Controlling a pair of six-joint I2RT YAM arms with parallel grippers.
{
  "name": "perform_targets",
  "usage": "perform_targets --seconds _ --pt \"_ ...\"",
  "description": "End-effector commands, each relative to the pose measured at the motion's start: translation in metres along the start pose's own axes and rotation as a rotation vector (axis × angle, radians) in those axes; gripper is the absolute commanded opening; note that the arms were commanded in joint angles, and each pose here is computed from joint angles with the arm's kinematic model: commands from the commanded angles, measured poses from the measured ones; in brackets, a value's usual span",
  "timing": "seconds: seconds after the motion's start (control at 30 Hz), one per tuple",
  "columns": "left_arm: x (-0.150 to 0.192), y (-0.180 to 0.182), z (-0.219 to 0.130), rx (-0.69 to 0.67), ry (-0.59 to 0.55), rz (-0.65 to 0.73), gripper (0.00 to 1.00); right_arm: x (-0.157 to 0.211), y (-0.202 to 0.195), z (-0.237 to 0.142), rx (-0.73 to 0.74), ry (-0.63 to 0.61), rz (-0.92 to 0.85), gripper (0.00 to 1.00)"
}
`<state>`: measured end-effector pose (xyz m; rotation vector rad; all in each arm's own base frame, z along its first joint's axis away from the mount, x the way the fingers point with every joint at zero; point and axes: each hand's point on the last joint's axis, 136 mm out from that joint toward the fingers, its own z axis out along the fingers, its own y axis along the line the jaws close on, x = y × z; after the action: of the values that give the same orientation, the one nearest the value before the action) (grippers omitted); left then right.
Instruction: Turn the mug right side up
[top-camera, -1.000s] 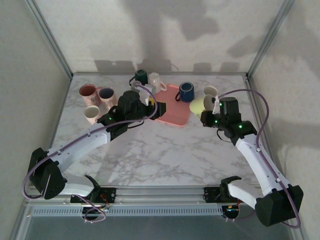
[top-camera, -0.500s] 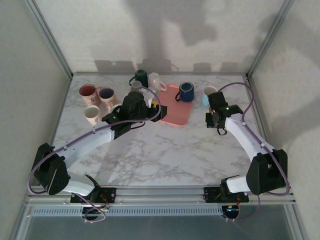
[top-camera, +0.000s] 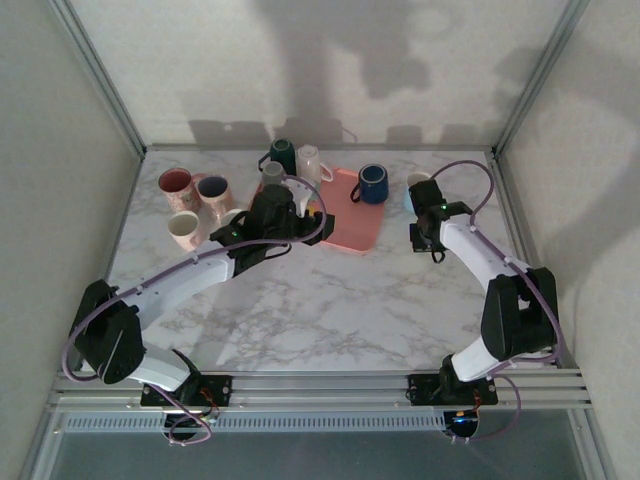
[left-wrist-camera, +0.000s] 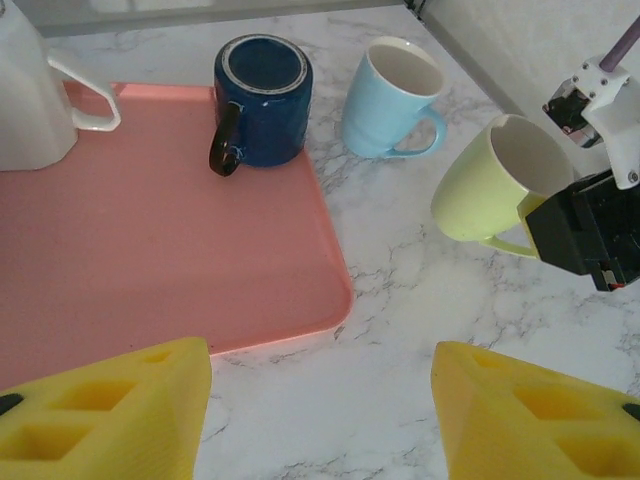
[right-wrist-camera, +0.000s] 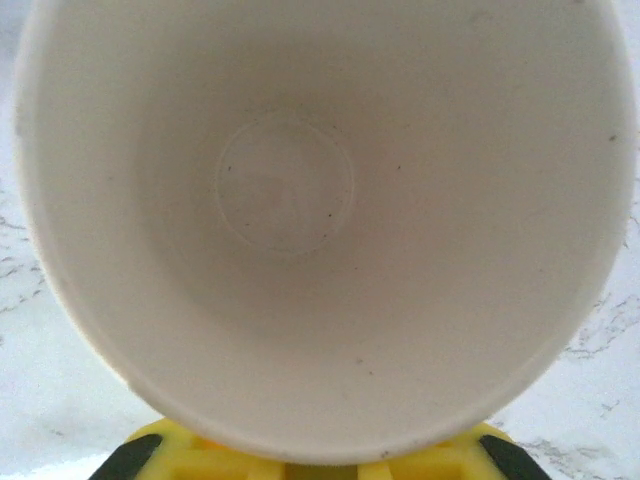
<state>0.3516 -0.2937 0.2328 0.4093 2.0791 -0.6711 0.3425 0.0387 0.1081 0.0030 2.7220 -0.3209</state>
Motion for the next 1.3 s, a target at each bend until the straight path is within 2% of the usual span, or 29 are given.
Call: perform_targets --seconds 0.0,0.23,0.63,0.73,0.9,1.1,1.27 --pt "0.001 0.003 0.004 -0.028 0.008 0.020 0.60 -0.031 -0.008 -0.006 0.038 -0.100 0.026 0.01" --pt "0.006 0.006 0.010 -0.042 0.019 0.028 0.60 -0.030 0.000 0.007 0.022 -0.077 0.020 0.07" --pt "0.013 0.011 0.015 -0.061 0.034 0.044 0.60 -0.020 0.005 0.011 -0.009 -0.054 0.028 0.39" --pt "0.010 0.011 0.015 -0.059 0.026 0.049 0.60 -0.019 0.003 -0.007 -0.035 -0.067 0.047 0.45" --pt "0.006 0.009 0.015 -0.056 0.018 0.086 0.61 -0.018 -0.003 -0.057 -0.127 -0.158 0.094 0.49" --pt "0.004 0.000 0.019 0.004 -0.016 0.231 0.62 -0.011 0.002 -0.108 -0.321 -0.265 0.082 0.51" --pt "0.008 -0.008 0.036 0.074 0.003 0.373 0.62 -0.005 0.007 -0.128 -0.490 -0.310 0.089 0.53"
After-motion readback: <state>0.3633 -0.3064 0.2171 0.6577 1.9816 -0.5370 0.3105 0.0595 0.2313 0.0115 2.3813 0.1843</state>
